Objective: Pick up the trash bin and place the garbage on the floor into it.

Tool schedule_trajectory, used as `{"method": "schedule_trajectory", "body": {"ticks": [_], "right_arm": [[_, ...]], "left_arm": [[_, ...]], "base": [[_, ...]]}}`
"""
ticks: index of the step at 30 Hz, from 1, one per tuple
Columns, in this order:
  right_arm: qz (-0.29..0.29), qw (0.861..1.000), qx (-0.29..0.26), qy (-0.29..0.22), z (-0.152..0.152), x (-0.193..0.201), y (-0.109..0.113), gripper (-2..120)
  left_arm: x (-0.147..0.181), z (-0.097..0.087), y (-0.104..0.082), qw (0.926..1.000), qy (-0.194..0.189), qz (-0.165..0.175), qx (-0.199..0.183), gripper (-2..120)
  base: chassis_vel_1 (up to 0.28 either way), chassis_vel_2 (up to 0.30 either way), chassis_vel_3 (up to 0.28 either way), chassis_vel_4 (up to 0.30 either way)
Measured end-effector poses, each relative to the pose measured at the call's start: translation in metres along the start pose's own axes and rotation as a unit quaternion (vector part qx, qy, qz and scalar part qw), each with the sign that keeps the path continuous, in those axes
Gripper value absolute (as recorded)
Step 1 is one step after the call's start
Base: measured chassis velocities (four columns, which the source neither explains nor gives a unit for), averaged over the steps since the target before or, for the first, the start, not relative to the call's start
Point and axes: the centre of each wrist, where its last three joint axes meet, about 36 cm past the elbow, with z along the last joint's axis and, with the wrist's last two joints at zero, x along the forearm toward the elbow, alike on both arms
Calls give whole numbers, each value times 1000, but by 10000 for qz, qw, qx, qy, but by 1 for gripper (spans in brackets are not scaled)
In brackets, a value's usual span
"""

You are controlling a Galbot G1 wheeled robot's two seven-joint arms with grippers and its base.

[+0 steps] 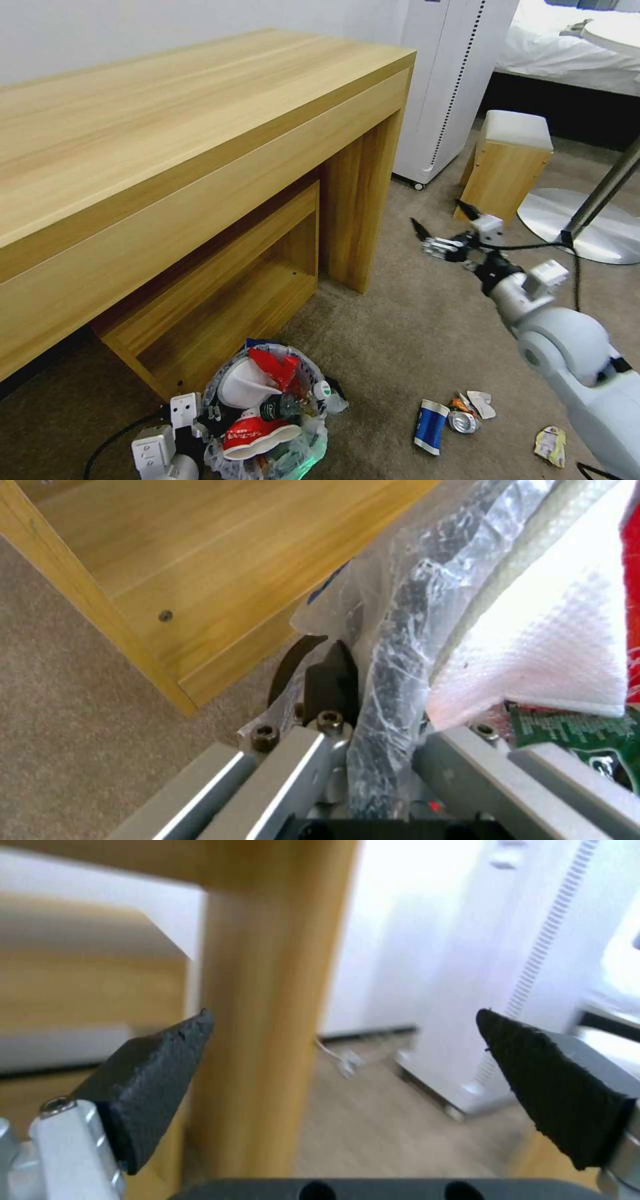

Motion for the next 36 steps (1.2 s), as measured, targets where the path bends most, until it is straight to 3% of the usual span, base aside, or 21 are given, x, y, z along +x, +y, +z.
{"method": "schedule_trajectory", "body": {"ticks": [7, 14, 22, 36], "right_arm": [[674, 9965, 454, 171, 14, 28, -18, 100], [1103, 9929, 403, 192, 16, 49, -24, 100], [1094, 9923, 446, 369, 32, 63, -10, 100], [968, 9930, 607, 312, 48, 59, -8, 100]], "left_arm": [[1, 8, -2, 10000, -28, 41, -81, 0], [-1, 13, -1, 9998, -79, 81, -165, 0], [-1, 16, -2, 9997, -70, 115, -208, 0], [2, 19, -4, 9998, -88, 122, -157, 0]], "base": [[0, 0, 0, 0], [0, 0, 0, 0], [0, 0, 0, 0], [-35, -29, -34, -40]]}}
